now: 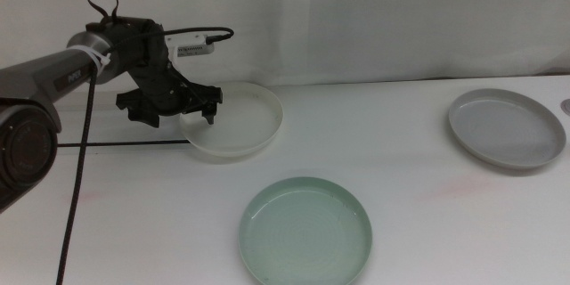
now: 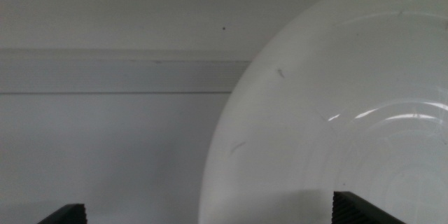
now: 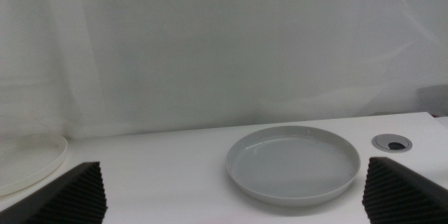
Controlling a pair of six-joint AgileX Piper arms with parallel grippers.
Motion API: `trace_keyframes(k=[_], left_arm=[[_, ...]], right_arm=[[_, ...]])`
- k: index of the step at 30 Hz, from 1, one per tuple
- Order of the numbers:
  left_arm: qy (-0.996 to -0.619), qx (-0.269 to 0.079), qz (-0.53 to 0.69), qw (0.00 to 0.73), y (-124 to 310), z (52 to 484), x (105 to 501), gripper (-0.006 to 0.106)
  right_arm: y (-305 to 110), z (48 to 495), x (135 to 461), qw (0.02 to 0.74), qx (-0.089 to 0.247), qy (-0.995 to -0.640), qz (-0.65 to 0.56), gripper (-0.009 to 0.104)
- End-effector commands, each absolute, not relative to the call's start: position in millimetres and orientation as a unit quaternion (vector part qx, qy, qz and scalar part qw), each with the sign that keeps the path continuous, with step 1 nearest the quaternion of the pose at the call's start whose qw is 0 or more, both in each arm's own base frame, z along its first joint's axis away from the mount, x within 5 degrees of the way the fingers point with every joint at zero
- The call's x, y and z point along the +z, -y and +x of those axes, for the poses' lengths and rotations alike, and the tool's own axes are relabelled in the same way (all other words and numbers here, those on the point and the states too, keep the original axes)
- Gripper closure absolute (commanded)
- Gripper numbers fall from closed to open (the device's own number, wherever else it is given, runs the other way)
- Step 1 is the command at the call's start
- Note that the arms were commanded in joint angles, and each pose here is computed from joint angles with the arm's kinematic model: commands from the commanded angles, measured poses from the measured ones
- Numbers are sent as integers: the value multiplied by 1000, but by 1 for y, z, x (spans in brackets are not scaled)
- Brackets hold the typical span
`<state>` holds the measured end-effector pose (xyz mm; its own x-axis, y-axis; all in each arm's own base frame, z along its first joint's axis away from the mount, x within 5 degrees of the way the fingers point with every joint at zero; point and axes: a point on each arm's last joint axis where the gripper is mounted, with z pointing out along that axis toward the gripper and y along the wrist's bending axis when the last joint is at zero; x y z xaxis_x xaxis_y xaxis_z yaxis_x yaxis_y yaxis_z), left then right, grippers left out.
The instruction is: Stack the three bowls on top of each other.
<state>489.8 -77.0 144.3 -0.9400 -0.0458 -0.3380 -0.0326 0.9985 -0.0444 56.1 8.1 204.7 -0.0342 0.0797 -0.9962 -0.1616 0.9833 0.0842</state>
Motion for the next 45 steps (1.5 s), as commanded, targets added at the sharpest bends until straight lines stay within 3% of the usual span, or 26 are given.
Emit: trace_keyframes(k=[1, 4, 6, 9, 12, 13, 23, 40, 45], left_arm=[[-983, -29, -25, 178, 79, 492, 146, 9], [-984, -37, -30, 173, 80, 491, 145, 15], [-986, -39, -33, 162, 80, 489, 144, 26], [-990, -34, -36, 133, 80, 486, 131, 58], [-993, -28, -32, 109, 79, 484, 118, 98], [-994, -27, -28, 105, 79, 484, 114, 103], [-993, -27, -21, 112, 80, 485, 113, 103], [-971, -40, 22, 233, 76, 453, 273, 103], [-964, -70, 50, 252, 77, 427, 317, 103]], right_arm=[[-8, 56, 193, 691, 83, -717, -35, -8], [-8, 56, 193, 690, 83, -718, -35, -8], [-8, 56, 193, 691, 83, -717, -35, -8], [-8, 56, 193, 691, 83, -717, -35, -8], [-8, 56, 193, 691, 83, -717, -35, -8], [-8, 56, 193, 691, 83, -717, -35, -8], [-8, 56, 193, 691, 83, -717, -35, -8], [-8, 56, 193, 691, 83, -717, -35, -8], [-8, 56, 193, 691, 83, -717, -35, -8]])
